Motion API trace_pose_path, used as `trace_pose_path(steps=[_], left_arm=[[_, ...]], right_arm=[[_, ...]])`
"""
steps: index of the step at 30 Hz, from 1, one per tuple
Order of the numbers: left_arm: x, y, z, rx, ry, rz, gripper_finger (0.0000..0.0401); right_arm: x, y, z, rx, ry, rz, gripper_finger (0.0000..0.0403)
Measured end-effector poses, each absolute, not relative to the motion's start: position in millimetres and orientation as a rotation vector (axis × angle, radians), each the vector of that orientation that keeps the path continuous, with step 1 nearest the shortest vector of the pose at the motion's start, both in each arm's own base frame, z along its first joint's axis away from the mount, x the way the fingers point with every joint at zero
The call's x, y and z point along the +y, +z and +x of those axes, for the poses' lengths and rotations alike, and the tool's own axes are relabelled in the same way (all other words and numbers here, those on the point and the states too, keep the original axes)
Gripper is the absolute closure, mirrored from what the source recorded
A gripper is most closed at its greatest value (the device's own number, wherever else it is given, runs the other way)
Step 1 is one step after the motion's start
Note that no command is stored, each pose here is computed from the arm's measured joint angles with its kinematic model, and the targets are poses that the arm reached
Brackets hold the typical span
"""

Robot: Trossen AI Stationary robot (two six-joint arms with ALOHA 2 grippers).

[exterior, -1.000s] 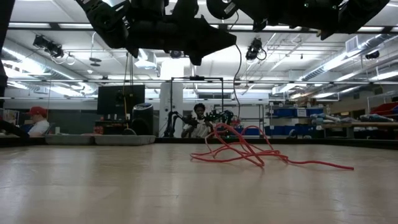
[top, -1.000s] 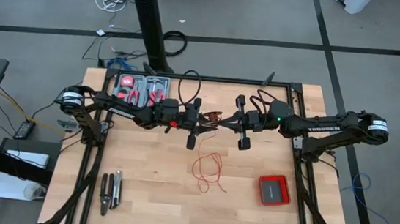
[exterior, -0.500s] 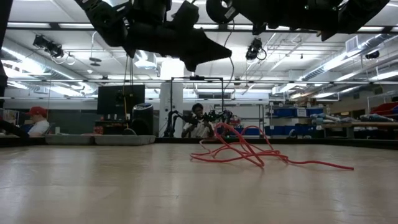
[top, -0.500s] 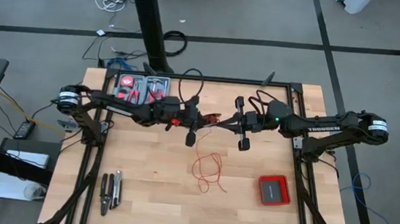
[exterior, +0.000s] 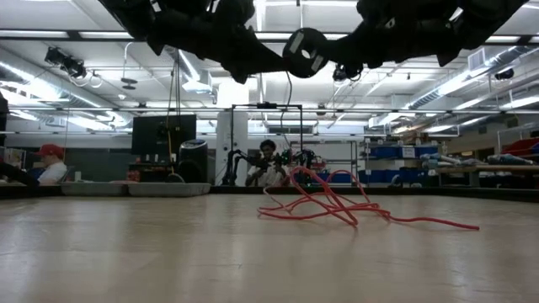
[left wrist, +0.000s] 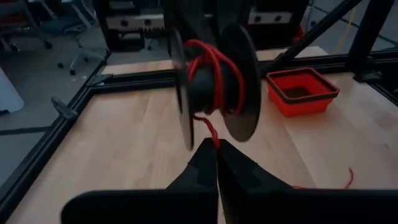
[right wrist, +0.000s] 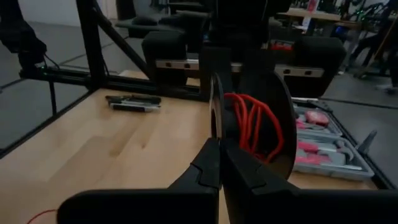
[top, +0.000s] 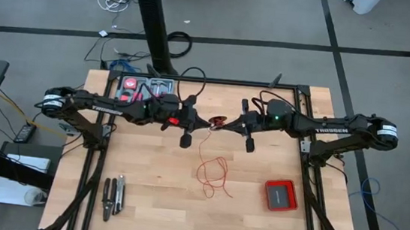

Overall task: Coil cords
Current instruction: Coil the red wire onto the spool

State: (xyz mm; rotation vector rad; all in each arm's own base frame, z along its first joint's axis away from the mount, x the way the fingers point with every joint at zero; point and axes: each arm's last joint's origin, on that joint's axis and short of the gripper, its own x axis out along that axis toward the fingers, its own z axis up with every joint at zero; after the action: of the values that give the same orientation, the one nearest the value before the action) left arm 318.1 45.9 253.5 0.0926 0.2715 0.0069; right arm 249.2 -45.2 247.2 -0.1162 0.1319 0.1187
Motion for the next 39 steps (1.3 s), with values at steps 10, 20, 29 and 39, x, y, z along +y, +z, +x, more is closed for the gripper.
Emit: trace_pose_path(steps=[10, 20, 29, 39], left_arm=[[46, 248, 317, 0.328, 0.004, 0.085, 0.0400], [46, 250, 317, 0.324, -0.013, 0.183, 0.0400], [44, 268, 323, 0.263, 0.042, 0.459, 0.0400], [40, 282, 327, 0.139, 0.093, 0.718, 0.0400]], right_arm=[[-59, 240, 244, 0.210, 0.119, -0.057, 0.0401], [-67, 235, 239, 0.254, 0.201, 0.017, 0.0402], [-67, 239, 239, 0.226, 0.297, 0.092, 0.0402], [-63, 244, 240, 0.180, 0.348, 0.098, 0.0402]])
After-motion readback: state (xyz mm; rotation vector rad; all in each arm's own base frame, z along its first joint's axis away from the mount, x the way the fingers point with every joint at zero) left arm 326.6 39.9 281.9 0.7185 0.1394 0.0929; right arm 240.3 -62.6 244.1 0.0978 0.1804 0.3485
